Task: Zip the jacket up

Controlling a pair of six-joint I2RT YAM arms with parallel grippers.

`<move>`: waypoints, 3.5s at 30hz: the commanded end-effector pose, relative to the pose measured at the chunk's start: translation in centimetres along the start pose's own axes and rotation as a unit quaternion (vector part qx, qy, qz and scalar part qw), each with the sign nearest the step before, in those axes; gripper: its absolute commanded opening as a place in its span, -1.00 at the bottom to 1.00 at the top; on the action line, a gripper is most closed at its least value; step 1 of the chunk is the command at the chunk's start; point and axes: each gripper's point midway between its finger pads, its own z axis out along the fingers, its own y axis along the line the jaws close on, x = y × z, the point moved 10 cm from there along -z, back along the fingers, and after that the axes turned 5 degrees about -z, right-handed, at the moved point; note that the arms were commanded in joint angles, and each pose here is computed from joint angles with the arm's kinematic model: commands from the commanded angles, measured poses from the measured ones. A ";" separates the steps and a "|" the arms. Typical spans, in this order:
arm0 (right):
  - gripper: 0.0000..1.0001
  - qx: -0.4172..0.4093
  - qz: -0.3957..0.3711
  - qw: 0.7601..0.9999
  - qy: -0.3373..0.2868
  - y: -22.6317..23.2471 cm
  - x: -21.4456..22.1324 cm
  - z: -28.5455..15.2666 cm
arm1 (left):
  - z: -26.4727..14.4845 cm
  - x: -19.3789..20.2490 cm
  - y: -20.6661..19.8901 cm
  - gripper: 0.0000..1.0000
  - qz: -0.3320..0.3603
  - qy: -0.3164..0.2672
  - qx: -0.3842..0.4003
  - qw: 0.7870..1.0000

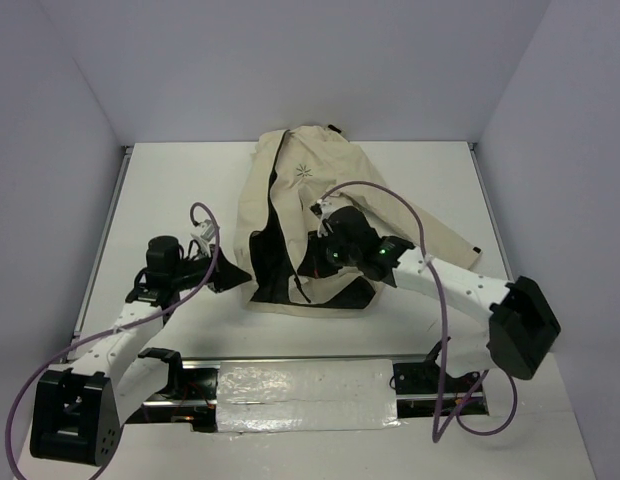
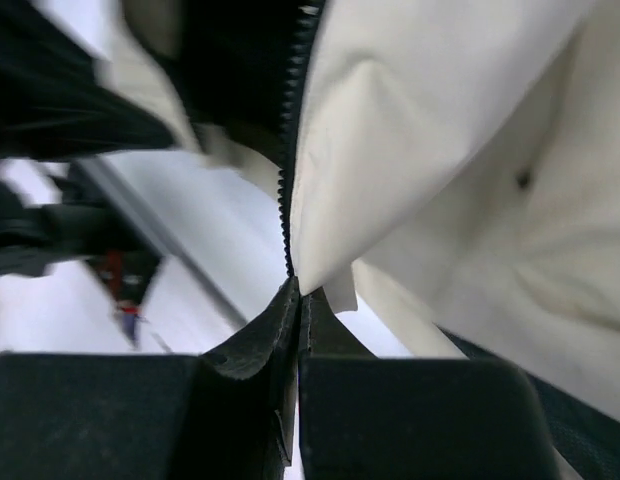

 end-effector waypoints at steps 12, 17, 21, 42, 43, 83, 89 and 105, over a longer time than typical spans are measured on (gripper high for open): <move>-1.00 -0.229 -0.073 0.948 -0.207 5.1 -4.2 -5.0 | -1.1 -5.8 -6.0 -1.00 0.031 -0.132 0.159 0.978; -1.00 -0.252 -0.061 0.941 -0.219 5.4 -4.4 -4.6 | -0.7 -5.5 -6.3 -1.00 0.044 -0.118 0.170 0.977; -1.00 -0.260 -0.062 0.935 -0.232 5.6 -4.4 -4.7 | -0.9 -5.3 -6.7 -1.00 0.047 -0.127 0.183 0.974; -1.00 -0.255 -0.060 0.936 -0.236 5.5 -4.2 -4.2 | -1.3 -4.5 -7.6 -1.00 0.044 -0.132 0.233 0.963; -1.00 -0.257 -0.062 0.935 -0.235 5.5 -4.2 -4.2 | -1.3 -4.5 -7.7 -1.00 0.045 -0.133 0.233 0.962; -1.00 -0.280 -0.069 0.920 -0.266 6.2 -5.2 -4.0 | -1.0 -3.5 -8.1 -1.00 0.050 -0.106 0.259 0.959; -1.00 -0.273 -0.091 0.912 -0.292 6.2 -6.0 -4.1 | -0.9 -3.8 -8.2 -1.00 0.031 -0.080 0.266 0.960; -1.00 -0.195 0.002 0.940 -0.282 5.8 -8.2 -1.0 | 0.1 -2.8 -6.0 -1.00 0.018 0.024 0.194 0.981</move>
